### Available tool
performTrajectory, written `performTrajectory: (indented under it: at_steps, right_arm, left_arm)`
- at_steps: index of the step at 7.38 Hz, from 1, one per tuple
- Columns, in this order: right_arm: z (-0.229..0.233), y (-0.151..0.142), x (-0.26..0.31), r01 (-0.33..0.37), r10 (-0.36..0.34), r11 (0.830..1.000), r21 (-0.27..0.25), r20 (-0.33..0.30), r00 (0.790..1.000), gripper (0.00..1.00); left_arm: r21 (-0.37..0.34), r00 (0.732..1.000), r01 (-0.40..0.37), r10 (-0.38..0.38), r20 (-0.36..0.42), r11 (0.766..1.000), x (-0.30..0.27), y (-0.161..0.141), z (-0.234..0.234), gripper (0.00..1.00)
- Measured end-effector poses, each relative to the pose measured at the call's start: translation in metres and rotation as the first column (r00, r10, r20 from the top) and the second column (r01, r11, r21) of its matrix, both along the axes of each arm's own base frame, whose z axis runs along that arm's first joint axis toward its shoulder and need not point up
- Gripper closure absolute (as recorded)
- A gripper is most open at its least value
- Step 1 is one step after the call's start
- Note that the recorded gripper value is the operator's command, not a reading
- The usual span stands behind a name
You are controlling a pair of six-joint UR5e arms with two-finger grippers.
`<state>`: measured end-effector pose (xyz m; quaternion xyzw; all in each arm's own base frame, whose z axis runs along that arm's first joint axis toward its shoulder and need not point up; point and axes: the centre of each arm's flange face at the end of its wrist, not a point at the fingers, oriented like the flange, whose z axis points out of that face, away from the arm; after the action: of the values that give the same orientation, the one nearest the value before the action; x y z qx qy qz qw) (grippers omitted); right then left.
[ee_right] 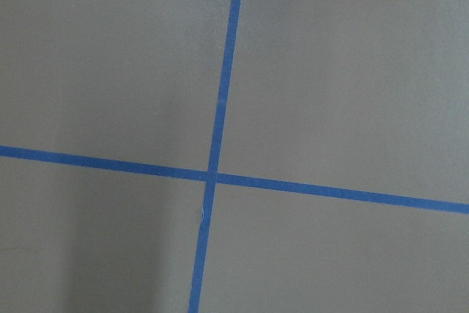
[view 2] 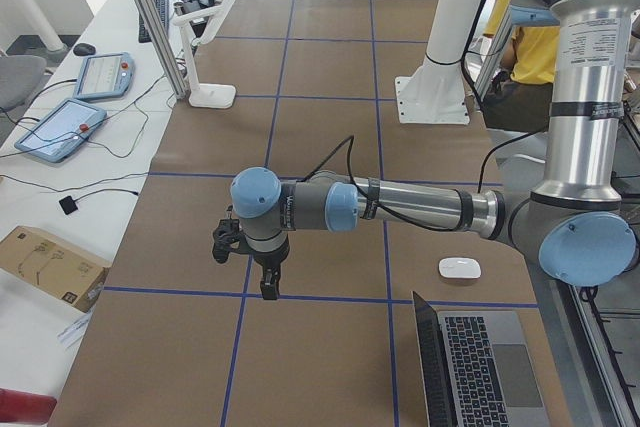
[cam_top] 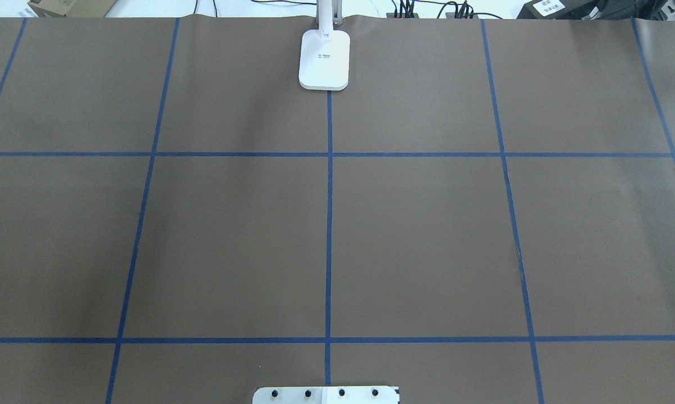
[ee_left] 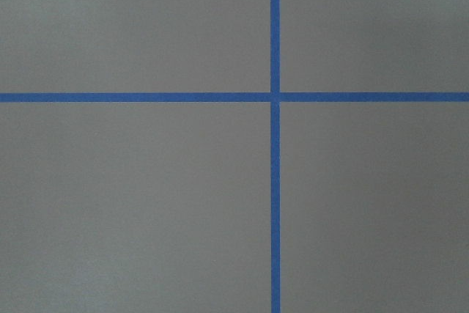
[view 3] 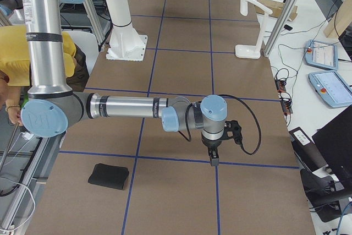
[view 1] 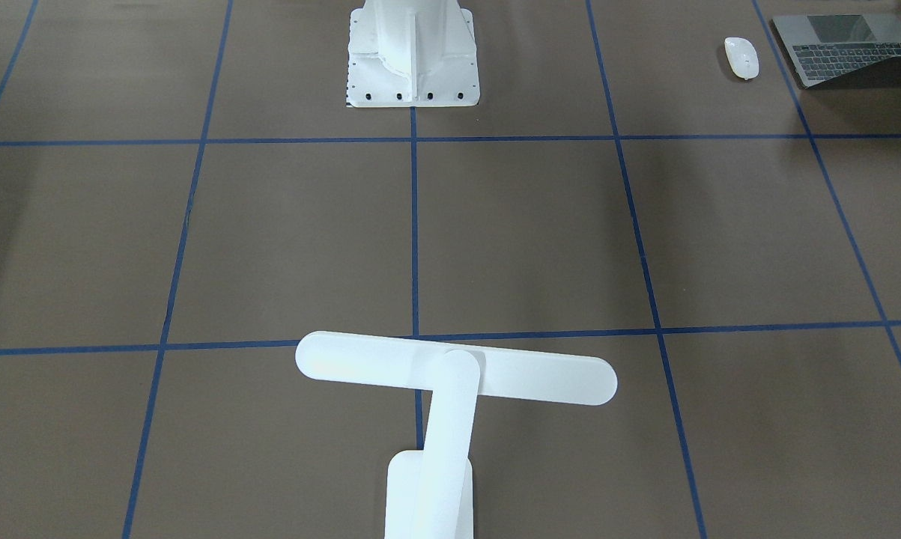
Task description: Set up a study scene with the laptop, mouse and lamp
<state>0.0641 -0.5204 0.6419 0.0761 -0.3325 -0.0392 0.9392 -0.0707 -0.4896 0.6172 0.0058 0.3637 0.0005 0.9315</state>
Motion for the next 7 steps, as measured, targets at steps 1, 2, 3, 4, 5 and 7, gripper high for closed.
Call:
performTrajectory:
  at_steps: [1, 2, 3, 4, 5, 7]
  right_arm:
    - [0.0, 0.0, 0.0, 0.001, -0.001, 1.0, 0.001, -0.001, 1.0, 0.0]
    - [-0.001, 0.0, 0.0, 0.001, -0.001, 1.0, 0.008, -0.001, 1.0, 0.01]
    - [-0.002, -0.001, 0.0, 0.001, -0.001, 1.0, 0.019, -0.001, 1.0, 0.01]
    - [-0.004, -0.001, 0.0, 0.001, -0.001, 1.0, 0.027, -0.001, 1.0, 0.01]
    - [-0.006, -0.001, 0.0, 0.002, -0.002, 0.999, 0.032, 0.001, 1.0, 0.01]
    - [-0.009, -0.002, -0.002, 0.002, -0.003, 0.999, 0.035, 0.008, 1.0, 0.01]
  left_arm:
    - [0.006, 1.0, 0.0, 0.0, 0.003, 1.0, 0.0, 0.0, -0.003, 0.0]
    - [0.014, 1.0, 0.001, -0.001, 0.002, 1.0, 0.0, 0.0, -0.007, 0.0]
    - [0.02, 1.0, 0.0, 0.0, 0.0, 1.0, 0.0, 0.0, -0.01, 0.0]
    - [0.024, 1.0, -0.001, 0.001, -0.001, 1.0, 0.001, 0.0, -0.012, 0.0]
    - [0.029, 1.0, -0.002, 0.002, -0.001, 1.0, 0.001, 0.0, -0.014, 0.0]
    - [0.038, 1.0, -0.003, 0.003, -0.003, 0.999, 0.002, 0.0, -0.017, 0.0]
